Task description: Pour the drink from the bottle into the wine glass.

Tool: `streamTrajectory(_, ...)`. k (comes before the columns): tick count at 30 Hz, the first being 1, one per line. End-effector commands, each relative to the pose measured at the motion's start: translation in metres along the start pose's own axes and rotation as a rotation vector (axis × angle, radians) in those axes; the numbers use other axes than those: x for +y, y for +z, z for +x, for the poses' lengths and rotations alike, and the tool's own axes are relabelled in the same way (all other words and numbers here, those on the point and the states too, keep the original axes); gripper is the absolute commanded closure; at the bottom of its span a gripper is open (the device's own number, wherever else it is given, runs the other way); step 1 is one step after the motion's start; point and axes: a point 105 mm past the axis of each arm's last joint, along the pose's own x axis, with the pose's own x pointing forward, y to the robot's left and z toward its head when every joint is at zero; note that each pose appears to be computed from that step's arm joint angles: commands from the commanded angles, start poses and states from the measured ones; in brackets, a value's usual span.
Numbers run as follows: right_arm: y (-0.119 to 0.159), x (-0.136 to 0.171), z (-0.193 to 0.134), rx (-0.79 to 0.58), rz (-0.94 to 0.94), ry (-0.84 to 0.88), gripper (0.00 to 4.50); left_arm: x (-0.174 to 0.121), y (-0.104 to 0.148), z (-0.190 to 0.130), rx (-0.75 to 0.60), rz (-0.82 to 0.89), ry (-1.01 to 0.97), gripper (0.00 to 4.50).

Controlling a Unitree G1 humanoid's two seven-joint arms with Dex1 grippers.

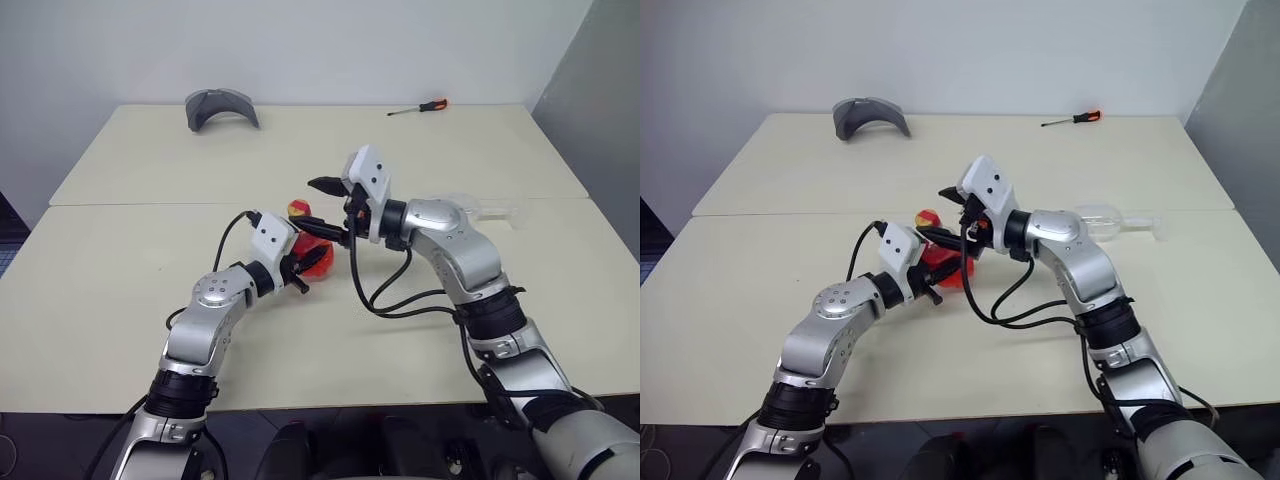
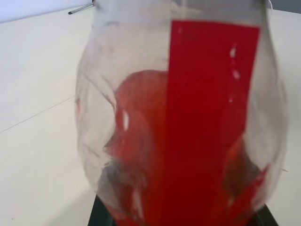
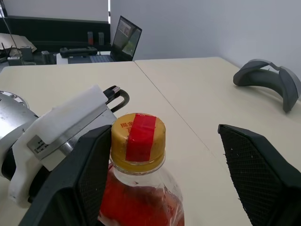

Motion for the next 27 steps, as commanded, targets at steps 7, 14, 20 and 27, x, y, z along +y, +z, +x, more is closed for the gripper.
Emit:
streamTrajectory(7, -0.003, -0.026, -0.028, 0.022, -0.019, -0.110, 0.74, -0.001, 0.025, -0.003, -0.084, 0.051, -0.014, 3.55)
streamTrajectory(14, -0.010, -0.032, -0.041, 0.052, -0.012, -0.132, 0.74, 0.001, 0.025, -0.004, -0.080, 0.053, -0.015, 3.55)
streamTrajectory(20, -0.011, -0.021, -0.048, 0.048, 0.011, -0.081, 0.74, 0.003, 0.025, -0.004, -0.079, 0.057, -0.014, 3.55)
streamTrajectory(27, 0.009, 0.002, -0.026, -0.045, 0.034, -0.024, 0.74, 0.002, 0.027, -0.001, -0.082, 0.057, -0.015, 3.55)
